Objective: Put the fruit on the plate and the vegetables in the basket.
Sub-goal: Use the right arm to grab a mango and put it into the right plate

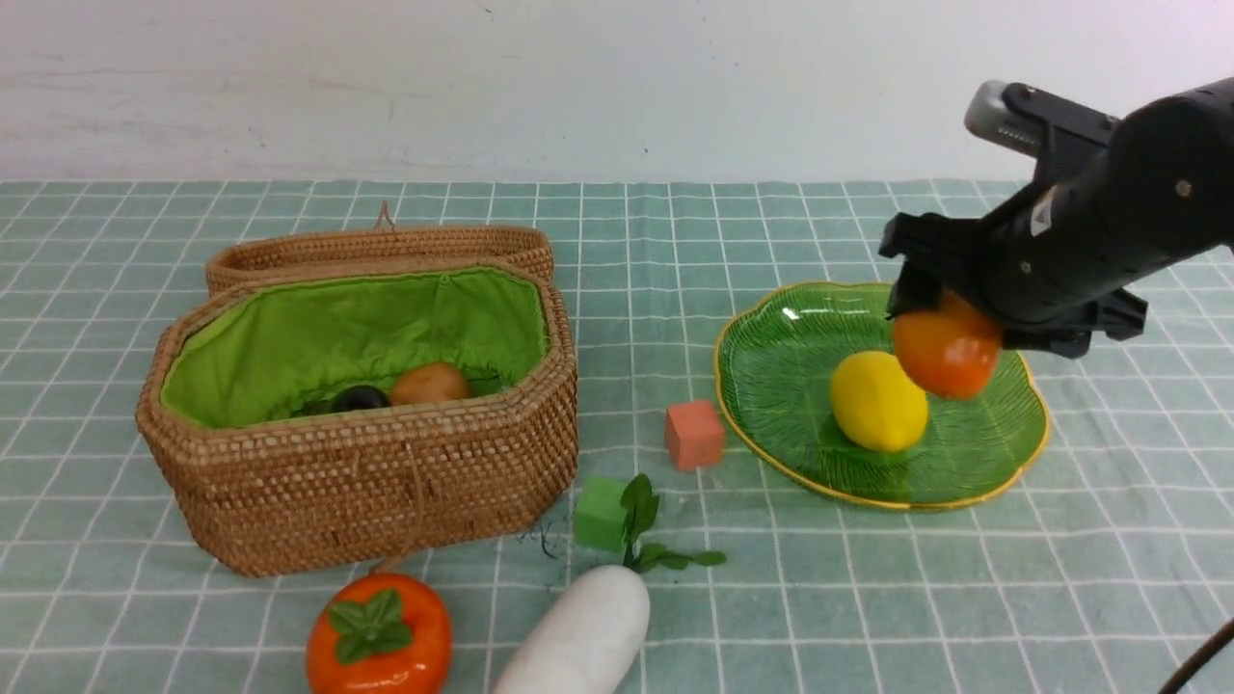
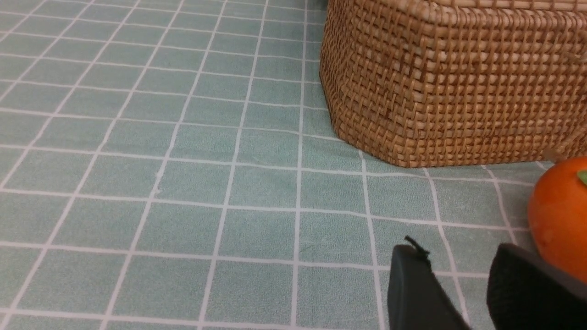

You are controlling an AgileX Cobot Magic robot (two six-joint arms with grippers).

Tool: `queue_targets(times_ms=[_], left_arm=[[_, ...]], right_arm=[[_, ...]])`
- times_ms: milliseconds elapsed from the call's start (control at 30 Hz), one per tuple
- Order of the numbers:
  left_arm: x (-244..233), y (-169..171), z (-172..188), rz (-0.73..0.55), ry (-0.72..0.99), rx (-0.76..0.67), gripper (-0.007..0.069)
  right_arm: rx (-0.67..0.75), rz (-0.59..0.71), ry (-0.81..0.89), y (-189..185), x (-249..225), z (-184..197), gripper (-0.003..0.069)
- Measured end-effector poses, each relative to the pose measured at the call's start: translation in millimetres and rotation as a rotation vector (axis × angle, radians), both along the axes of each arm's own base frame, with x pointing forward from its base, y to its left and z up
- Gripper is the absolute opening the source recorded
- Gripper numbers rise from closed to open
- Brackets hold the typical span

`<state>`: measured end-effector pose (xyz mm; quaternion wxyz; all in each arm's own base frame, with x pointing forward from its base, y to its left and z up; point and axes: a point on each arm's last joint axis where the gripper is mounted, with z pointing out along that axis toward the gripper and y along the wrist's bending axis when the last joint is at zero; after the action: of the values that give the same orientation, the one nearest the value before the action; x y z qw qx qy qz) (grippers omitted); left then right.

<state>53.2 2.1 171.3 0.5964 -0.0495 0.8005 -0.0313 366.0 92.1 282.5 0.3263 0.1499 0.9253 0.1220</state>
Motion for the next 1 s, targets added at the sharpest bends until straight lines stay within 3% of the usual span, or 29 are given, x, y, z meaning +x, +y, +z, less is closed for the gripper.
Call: queue_targets(times_ms=[433, 633, 833, 1000], left_arm=[[0.0, 0.0, 0.0, 0.0, 0.0, 0.001, 0.0239], [0.0, 0.0, 0.0, 0.0, 0.0, 0.001, 0.0239], [0.0, 0.0, 0.0, 0.0, 0.0, 0.001, 0.0239], [0.0, 0.0, 0.0, 0.0, 0.0, 0.001, 0.0239]], right_arm=[[-0.094, 0.051, 0.111, -1.1, 23.4, -59.1, 0.0571], [-0.094, 0.052, 0.11, -0.9, 24.0, -60.4, 0.0574], [-0.1, 0.05, 0.134, -1.5, 22.2, -61.6, 0.0678], [-0.124, 0.048, 0.201, -4.0, 16.7, -64.4, 0.0666]])
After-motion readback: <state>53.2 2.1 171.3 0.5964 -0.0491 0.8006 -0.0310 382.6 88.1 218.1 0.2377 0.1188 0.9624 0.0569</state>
